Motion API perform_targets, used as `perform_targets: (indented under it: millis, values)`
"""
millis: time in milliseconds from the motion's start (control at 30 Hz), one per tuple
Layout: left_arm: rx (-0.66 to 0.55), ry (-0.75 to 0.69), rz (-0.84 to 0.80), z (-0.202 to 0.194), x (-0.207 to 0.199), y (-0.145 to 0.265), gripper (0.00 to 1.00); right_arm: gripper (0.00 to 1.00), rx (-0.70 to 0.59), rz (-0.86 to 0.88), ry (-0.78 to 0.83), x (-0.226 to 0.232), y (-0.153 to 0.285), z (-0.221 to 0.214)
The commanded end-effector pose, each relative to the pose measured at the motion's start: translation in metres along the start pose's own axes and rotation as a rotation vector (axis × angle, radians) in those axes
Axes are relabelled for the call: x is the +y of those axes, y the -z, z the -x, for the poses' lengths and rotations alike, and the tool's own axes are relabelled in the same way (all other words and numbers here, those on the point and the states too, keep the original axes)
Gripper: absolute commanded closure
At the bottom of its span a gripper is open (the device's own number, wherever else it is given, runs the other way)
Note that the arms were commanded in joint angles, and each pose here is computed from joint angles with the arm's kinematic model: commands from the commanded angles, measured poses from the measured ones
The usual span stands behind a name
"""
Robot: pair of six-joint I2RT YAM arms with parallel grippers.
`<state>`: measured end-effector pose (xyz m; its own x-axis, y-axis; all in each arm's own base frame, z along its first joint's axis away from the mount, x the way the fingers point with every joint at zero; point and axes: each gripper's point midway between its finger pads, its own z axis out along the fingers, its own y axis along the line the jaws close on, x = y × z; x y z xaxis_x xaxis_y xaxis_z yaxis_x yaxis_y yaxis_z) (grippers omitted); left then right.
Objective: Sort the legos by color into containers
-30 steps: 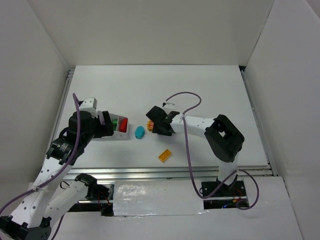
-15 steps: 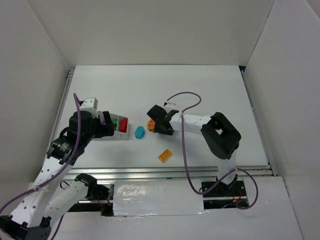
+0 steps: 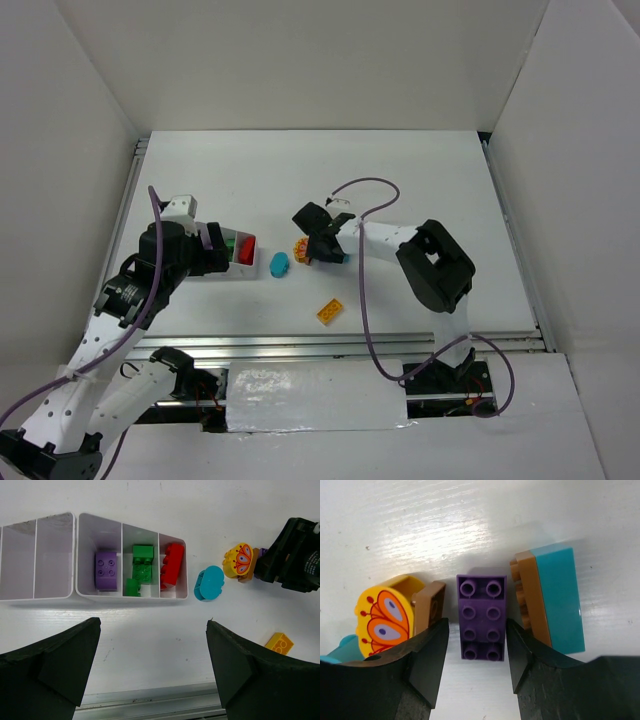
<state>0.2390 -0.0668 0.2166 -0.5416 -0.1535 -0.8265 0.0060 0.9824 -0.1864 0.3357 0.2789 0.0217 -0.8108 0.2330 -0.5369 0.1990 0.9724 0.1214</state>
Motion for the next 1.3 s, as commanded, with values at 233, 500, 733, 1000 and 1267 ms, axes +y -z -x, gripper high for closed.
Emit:
perform_targets:
  millis: [233, 500, 733, 1000, 1267]
  values:
    - [-0.028, -0.014, -0.034, 0.008, -0.008, -0.003, 0.01, 0.63, 0.001, -0.012, 0.019, -0.004, -0.004, 0.002]
    - [-0.024, -0.016, -0.047, 0.008, -0.011, -0.004, 0.01, 1.0, -0.062, 0.064, 0.029, 0.004, 0.027, 0.025]
    - [-0.003, 0.038, -0.181, 0.009, -0.037, 0.003, 0.01, 1.0, -0.189, 0.268, 0.132, 0.039, 0.103, 0.026]
    - [0.04, 0.192, -0.445, 0.014, -0.088, 0.026, 0.01, 1.0, -0.232, 0.992, 0.428, 0.133, 0.236, -0.036]
    - [0.055, 0.189, -0.48, 0.011, -0.091, 0.039, 0.0, 1.0, -0.275, 1.227, 0.41, 0.151, 0.283, -0.034]
